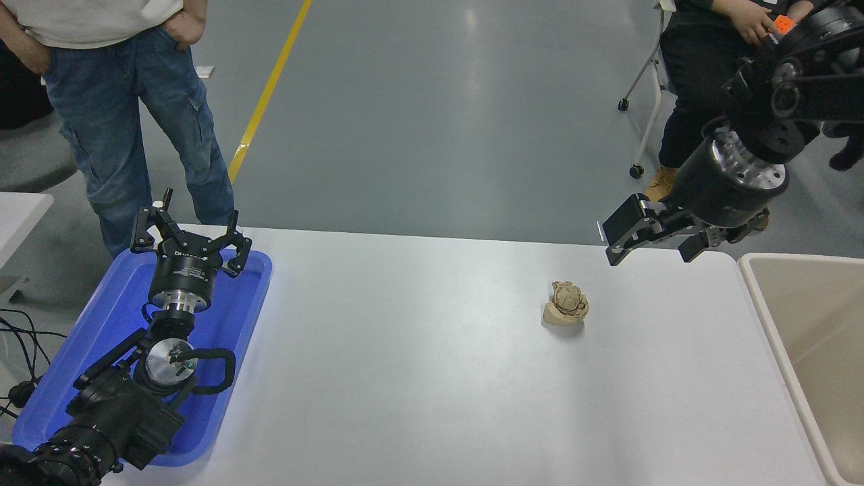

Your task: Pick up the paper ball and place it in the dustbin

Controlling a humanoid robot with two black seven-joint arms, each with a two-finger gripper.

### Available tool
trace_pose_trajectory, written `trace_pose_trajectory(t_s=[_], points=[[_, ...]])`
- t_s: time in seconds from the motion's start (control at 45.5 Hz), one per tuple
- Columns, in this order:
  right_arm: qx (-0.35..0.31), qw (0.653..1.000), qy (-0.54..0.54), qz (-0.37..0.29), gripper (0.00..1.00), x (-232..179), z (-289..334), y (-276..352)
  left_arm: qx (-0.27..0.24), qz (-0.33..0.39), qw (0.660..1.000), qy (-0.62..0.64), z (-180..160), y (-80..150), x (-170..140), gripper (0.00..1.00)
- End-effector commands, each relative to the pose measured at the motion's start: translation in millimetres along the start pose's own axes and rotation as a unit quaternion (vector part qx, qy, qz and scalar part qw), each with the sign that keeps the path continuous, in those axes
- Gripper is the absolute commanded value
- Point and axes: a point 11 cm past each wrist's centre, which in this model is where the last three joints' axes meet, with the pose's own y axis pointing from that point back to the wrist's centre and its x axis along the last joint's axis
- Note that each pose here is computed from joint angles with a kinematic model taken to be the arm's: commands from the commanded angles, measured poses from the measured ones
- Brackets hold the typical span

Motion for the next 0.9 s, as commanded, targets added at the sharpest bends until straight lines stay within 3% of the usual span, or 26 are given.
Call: trace_pose_trajectory(t_s=[0.0,0.879], points=[[0.003,1.000,0.001,0.002,1.00,1.0,-2.3,1.2,0.001,0.000,1.000,0.000,-0.2,0.0,0.0,1.00],[-0.004,1.000,0.000,0.021,1.00,15.2,1.5,1.7,0.000,0.000,1.000,0.000,0.0,0.0,0.0,1.00]])
